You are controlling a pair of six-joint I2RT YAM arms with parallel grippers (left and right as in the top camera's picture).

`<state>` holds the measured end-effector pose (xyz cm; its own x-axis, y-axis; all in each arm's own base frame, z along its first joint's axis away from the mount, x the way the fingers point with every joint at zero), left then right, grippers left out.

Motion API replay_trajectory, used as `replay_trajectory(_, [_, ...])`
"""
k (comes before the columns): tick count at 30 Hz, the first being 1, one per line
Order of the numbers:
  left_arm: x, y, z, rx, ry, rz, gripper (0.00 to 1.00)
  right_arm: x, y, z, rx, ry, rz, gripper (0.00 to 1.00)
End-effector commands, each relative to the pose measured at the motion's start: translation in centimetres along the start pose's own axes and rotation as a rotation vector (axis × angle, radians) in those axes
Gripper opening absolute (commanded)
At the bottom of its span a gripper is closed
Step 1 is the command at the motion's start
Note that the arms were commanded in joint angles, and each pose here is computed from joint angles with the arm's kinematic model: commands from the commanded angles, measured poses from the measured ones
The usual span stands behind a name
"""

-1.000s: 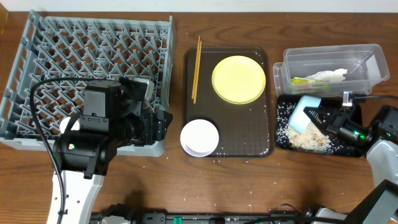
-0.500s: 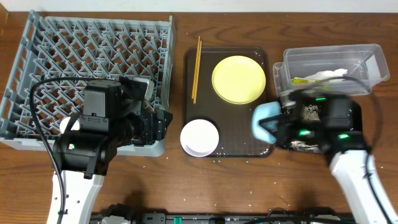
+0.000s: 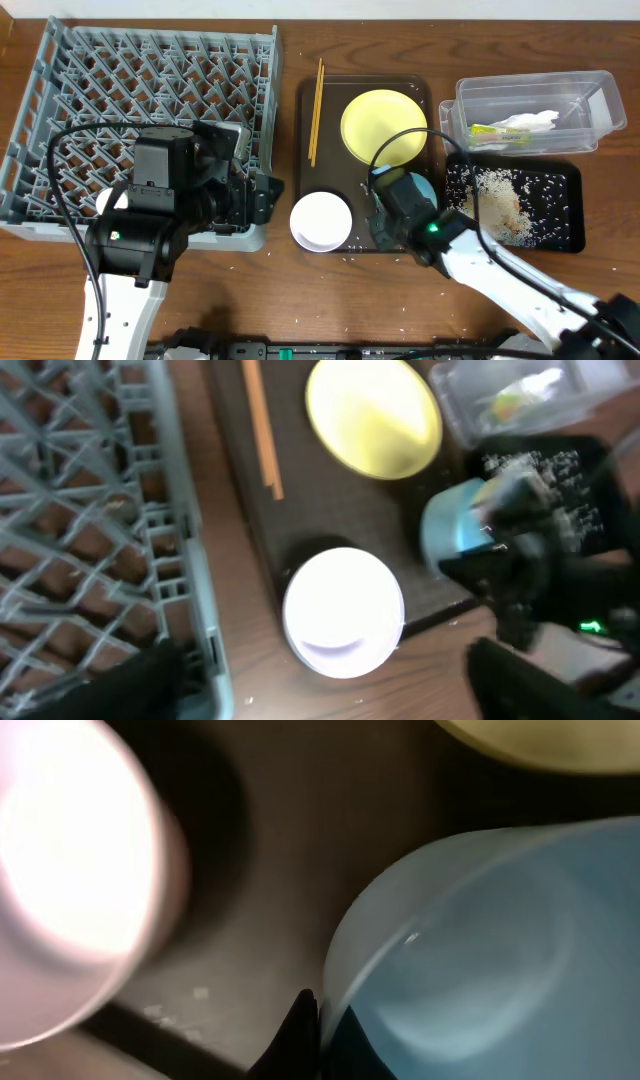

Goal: Sort waste into correct bins and load items into the dishwasher
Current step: 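Return the blue bowl to the dark tray with the right gripper, then reach the left gripper to the chopsticks and grasp them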

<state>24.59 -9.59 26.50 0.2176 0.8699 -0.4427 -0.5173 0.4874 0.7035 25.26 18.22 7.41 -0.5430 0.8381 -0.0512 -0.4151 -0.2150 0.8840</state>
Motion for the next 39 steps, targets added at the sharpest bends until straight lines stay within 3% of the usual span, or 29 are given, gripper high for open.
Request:
replay_trajectory(1, [-2.0,0.5,0.8,-0.020,-0.027,-0.114,1.00,-1.1,0.6,1.0,-0.021,-0.020,-0.077,0.23])
replay_trajectory(2, [-2.3,0.5,1.1,-0.030,-0.035,-0.132,0.99,-1.1,1.0,1.4,-0.024,-0.024,-0.067,0.40])
replay_trajectory(4, [-2.5,0.6,2.0,-0.072,-0.032,-0.141,0.98,-1.4,2.7,3.0,-0.049,-0.036,-0.047,0.64])
replay_trajectory(6, [-2.3,0.4,2.8,-0.100,0.025,-0.126,0.93,-2.1,4.2,4.7,-0.077,-0.006,-0.045,0.72])
replay_trajectory(13, [-1.4,-1.3,4.5,-0.071,0.093,0.009,0.88,-7.0,9.3,10.4,-0.225,-0.212,0.064,0.73])
replay_trajectory(19, [-2.0,-5.2,6.9,0.008,0.039,0.205,0.87,-10.5,10.7,10.8,-0.277,-0.390,0.173,0.74])
replay_trajectory(21, [-2.2,-7.5,7.5,0.025,0.015,0.239,0.81,-10.4,10.6,10.4,-0.260,-0.396,0.177,0.78])
replay_trajectory(23, [-2.1,-10.1,7.7,0.038,-0.002,0.260,0.68,-10.3,10.5,10.2,-0.246,-0.399,0.179,0.83])
replay_trajectory(25, [-1.6,-12.5,7.8,0.049,-0.010,0.281,0.59,-10.2,10.5,10.0,-0.234,-0.401,0.180,0.99])
replay_trajectory(28, [-0.8,-16.1,8.0,0.060,-0.017,0.285,0.55,-10.0,10.4,9.4,-0.206,-0.406,0.184,0.99])
replay_trajectory(31, [0.1,-19.4,8.1,0.064,-0.016,0.287,0.45,-10.0,10.3,9.3,-0.199,-0.408,0.184,0.99])
replay_trajectory(39, [3.0,-26.2,5.7,0.155,-0.069,0.316,0.43,-9.7,10.3,9.3,-0.198,-0.402,0.188,0.99])
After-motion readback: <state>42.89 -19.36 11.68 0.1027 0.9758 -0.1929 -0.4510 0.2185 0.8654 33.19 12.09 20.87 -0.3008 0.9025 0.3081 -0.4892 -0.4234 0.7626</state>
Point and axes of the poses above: each gripper's point midway between its finger pads, its own y axis back along the fingers, its own x axis along the line the jaws close on, z = x × y, the point moved 3 cm from there along y, back along the fingers, and after that the axes turned 9 degrees about y, right-handed, at the moved point
